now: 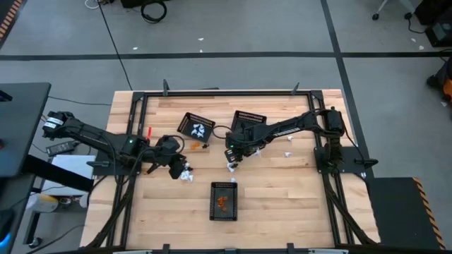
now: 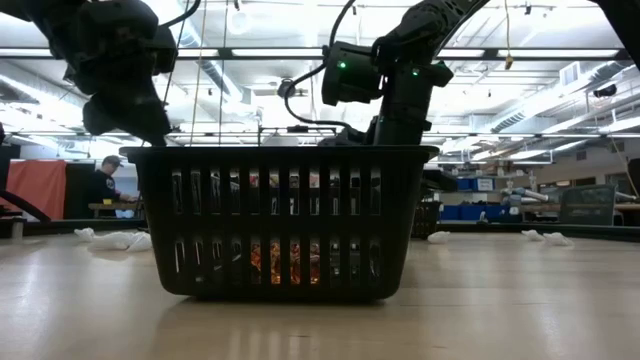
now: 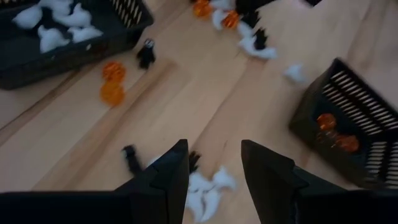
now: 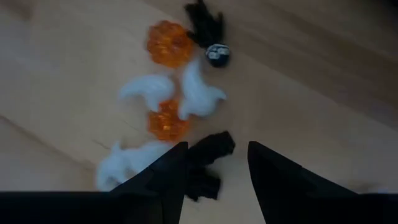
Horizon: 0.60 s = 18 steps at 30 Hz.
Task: Sort Halloween decoration
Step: Put the black skeleton toy into the top right black basket
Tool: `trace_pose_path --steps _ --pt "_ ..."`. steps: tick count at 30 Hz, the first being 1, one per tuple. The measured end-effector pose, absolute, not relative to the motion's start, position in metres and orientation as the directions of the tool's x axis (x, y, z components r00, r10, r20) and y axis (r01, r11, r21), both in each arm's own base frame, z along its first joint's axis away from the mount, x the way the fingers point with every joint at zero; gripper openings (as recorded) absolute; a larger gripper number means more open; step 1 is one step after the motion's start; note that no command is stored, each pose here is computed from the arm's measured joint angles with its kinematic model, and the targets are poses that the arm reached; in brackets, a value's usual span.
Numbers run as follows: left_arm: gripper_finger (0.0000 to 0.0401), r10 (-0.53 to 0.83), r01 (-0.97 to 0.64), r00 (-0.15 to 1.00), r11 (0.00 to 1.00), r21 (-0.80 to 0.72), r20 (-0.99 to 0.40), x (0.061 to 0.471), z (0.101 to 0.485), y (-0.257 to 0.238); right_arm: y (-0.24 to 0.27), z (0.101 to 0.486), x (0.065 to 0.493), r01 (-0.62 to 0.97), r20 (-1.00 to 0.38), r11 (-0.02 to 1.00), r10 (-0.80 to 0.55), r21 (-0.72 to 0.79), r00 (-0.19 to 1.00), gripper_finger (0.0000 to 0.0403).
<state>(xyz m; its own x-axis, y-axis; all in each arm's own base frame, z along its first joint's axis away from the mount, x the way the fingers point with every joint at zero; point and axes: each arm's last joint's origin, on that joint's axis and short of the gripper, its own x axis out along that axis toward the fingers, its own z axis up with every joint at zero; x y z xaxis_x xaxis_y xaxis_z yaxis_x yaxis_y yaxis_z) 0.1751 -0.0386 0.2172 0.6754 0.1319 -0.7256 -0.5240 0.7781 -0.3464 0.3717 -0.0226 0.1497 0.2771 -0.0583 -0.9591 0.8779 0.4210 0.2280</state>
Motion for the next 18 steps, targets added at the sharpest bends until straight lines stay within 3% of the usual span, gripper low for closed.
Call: trace_pose_path --steps 7,18 --pt "0.0155 0.132 -0.515 0.675 0.789 -0.335 -0.726 0.1733 0.2180 -0.0380 -0.0210 0.1503 0.3734 0.873 -0.953 0.428 -0.075 0.235 0.293 0.0163" --pt "0.0155 0.134 -0.512 0.668 0.796 -0.322 -0.732 0.1724 0.2176 -0.0377 -0.0232 0.1407 0.3688 0.867 -0.950 0.420 -0.034 0.269 0.311 0.0085"
